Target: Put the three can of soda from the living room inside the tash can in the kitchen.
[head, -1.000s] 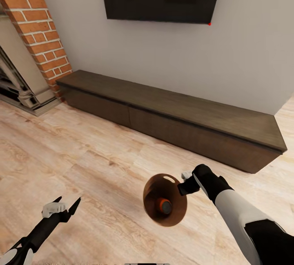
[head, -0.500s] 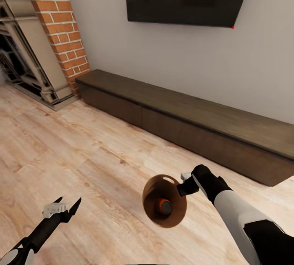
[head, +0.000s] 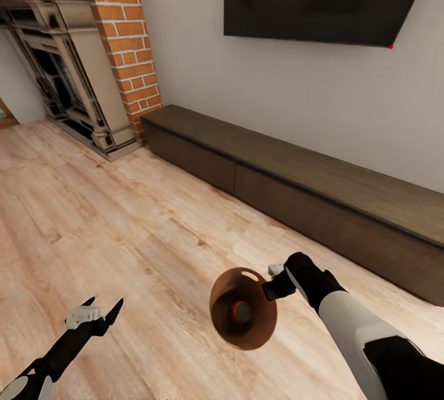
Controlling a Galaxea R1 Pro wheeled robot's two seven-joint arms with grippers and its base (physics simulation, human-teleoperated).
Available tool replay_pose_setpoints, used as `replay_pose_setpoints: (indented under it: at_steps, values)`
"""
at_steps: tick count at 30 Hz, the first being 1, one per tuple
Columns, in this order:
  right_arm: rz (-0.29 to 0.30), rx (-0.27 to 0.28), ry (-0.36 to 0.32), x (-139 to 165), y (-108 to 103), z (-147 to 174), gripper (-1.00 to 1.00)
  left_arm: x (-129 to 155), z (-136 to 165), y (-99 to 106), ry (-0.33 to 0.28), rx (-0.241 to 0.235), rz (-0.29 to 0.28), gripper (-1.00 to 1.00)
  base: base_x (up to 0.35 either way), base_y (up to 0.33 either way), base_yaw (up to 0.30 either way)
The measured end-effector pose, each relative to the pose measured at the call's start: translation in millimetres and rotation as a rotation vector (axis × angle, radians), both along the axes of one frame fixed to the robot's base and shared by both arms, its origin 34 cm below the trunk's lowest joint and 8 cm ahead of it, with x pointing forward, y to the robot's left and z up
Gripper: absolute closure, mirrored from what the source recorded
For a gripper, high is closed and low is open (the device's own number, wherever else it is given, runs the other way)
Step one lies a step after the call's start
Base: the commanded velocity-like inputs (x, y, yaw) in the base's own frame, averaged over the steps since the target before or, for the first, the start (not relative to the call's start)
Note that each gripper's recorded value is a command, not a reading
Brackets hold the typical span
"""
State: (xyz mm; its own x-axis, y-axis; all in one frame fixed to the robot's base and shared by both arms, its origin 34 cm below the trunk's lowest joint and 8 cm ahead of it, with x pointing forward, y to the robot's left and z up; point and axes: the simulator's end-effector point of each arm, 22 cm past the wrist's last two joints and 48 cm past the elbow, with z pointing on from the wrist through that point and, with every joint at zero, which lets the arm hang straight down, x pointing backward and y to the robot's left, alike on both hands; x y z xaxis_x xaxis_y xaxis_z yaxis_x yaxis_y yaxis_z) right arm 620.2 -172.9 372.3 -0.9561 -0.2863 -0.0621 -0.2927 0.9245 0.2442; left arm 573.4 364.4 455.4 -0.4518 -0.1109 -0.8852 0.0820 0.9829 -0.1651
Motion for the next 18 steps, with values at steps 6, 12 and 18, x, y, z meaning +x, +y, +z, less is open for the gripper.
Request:
replay_pose_setpoints:
  at_steps: [6, 12, 18]
  values:
    - [0.008, -0.006, -0.006, 0.6, 0.3, 1.3, 1.00, 0.4, 1.4, -0.8, -0.004, -0.002, -0.001, -1.00, -0.140, 0.080, 0.231]
    - [0.006, 0.002, -0.007, 0.9, 3.7, 3.7, 1.00, 1.1, 3.0, -0.9, -0.007, -0.003, 0.000, -1.00, -0.212, 0.192, 0.231]
    - [0.005, 0.006, -0.009, 1.0, 5.6, 5.5, 1.00, 1.7, 4.7, -1.0, -0.010, -0.003, -0.001, -1.00, -0.217, 0.228, 0.231]
